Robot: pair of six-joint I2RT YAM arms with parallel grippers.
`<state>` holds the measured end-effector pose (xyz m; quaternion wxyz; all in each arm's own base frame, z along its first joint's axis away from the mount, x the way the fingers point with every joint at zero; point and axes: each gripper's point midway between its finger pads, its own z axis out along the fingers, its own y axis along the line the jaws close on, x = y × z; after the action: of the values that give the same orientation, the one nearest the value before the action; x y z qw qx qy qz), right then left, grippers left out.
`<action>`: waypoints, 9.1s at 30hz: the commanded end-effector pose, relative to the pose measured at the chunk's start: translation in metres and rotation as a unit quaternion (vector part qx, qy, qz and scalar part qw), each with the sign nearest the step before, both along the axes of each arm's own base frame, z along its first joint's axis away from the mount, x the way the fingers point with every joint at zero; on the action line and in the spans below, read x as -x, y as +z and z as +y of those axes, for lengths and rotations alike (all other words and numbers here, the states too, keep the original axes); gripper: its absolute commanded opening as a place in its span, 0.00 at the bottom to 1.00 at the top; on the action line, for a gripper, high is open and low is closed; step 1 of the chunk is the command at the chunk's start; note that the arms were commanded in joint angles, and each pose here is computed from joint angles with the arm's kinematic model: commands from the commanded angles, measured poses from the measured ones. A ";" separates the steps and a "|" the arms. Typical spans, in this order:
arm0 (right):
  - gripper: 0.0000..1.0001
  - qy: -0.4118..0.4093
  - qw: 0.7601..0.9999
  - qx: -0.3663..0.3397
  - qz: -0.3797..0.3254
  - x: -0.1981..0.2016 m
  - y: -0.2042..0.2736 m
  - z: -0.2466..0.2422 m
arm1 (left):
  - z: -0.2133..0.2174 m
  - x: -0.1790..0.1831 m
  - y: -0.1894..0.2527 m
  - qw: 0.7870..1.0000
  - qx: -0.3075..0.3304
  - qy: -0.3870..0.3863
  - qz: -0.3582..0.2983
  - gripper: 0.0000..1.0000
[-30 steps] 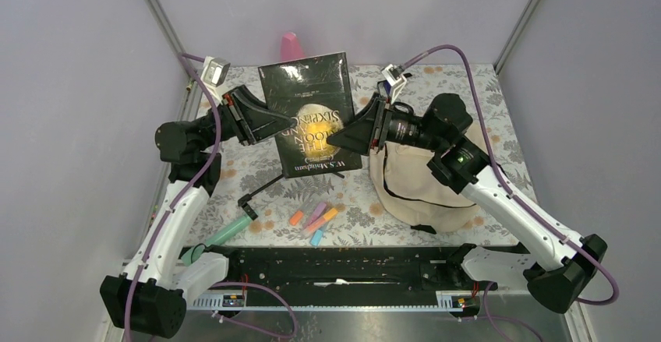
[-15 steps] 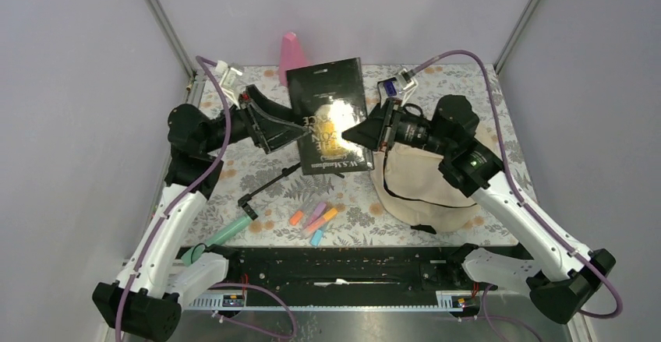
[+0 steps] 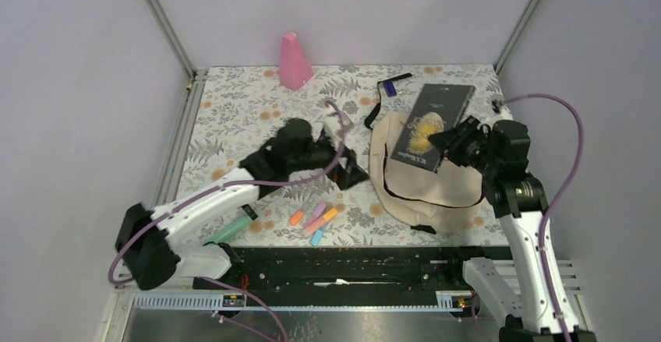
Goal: Pack the student bag
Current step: Pick up the book from the center of the board, then place the book in the student bag, then zip the student bag at the center of the board.
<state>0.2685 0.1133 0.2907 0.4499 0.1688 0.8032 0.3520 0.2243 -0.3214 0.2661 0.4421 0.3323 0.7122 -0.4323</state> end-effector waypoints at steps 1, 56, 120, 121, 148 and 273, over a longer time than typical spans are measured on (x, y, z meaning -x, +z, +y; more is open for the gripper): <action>0.00 -0.103 0.991 0.069 -0.045 0.021 0.020 -0.053 | -0.062 0.006 -0.012 0.994 -0.034 -0.050 -0.087 0.97; 0.00 -0.034 0.984 -0.134 0.109 0.155 -0.021 -0.001 | -0.206 -0.063 0.023 0.990 0.060 -0.120 -0.040 0.00; 0.04 -0.304 0.953 -0.003 -0.006 -0.074 -0.152 -0.033 | -0.173 -0.019 0.081 0.981 0.136 -0.135 0.016 0.00; 0.09 -0.302 0.953 -0.002 -0.004 -0.074 -0.154 -0.032 | -0.173 -0.019 0.080 0.982 0.135 -0.134 0.018 0.00; 0.84 -0.346 0.928 0.117 -0.078 0.036 -0.093 -0.115 | -0.173 -0.026 0.032 0.989 0.096 -0.105 0.048 0.00; 0.00 0.222 0.896 0.363 0.128 0.029 -0.154 0.087 | 0.062 -0.098 -0.011 0.972 0.012 0.163 0.170 0.90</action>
<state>0.2623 0.1998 0.1306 0.2821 -0.1895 0.9387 0.0580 0.3254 -0.2444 0.2483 0.3759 0.1156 0.8297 -0.3962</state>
